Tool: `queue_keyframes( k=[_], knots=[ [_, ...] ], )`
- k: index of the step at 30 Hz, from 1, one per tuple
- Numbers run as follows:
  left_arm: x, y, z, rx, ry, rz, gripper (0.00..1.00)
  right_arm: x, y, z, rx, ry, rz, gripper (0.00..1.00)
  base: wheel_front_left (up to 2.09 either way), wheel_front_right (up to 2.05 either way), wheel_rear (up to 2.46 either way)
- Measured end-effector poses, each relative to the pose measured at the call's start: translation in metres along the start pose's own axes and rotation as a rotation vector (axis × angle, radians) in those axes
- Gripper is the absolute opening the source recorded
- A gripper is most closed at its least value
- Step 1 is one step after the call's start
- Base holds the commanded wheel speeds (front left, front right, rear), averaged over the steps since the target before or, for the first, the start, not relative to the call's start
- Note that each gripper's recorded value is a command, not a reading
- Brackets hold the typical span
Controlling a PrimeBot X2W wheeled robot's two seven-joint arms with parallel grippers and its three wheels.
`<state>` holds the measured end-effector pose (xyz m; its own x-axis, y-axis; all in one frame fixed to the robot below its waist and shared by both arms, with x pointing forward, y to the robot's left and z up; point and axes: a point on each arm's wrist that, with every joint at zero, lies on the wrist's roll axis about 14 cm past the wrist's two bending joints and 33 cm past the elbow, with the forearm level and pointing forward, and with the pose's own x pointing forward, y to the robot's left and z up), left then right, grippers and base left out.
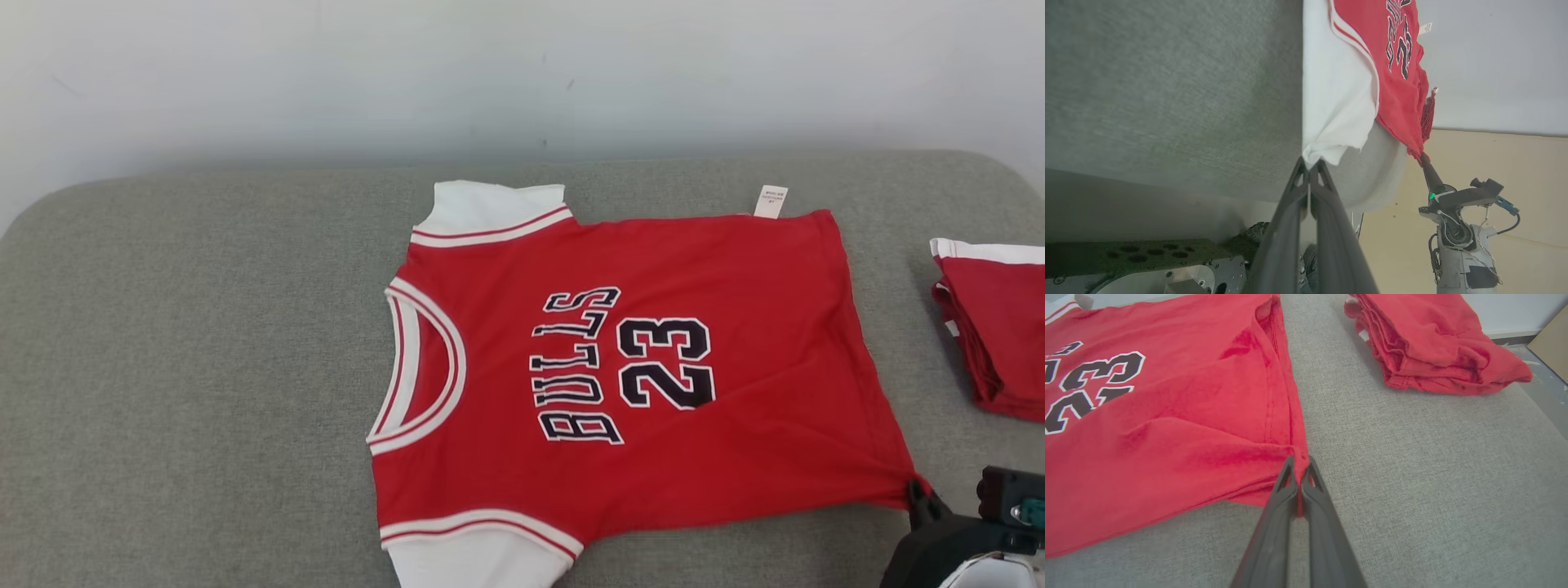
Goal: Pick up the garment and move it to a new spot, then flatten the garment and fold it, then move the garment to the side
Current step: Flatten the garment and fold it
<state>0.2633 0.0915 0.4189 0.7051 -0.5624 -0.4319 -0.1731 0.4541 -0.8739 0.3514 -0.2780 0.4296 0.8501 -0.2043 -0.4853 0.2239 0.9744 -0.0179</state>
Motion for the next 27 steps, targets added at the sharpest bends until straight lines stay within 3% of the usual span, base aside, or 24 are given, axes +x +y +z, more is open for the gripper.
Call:
queue_keyframes(
  k=[8,16,21,27],
  knots=[
    [-0.006,-0.02,-0.015,-0.086,0.102,-0.076,0.0,-0.003,-0.008,-0.021,0.027,0.062,-0.017,0.0,0.0,0.0,0.0],
    [-0.003,-0.062,0.048,-0.112,-0.112,-0.248,0.0,-0.005,-0.019,-0.018,0.035,0.068,-0.052,0.0,0.0,0.0,0.0],
    [-0.004,-0.058,0.064,-0.092,-0.146,-0.23,0.0,-0.007,-0.02,-0.018,0.029,0.08,-0.056,0.0,0.0,0.0,0.0],
    [0.003,-0.074,0.085,-0.064,-0.224,-0.285,0.0,-0.004,-0.015,0.001,0.086,-0.011,-0.028,0.0,0.0,0.0,0.0]
  ],
)
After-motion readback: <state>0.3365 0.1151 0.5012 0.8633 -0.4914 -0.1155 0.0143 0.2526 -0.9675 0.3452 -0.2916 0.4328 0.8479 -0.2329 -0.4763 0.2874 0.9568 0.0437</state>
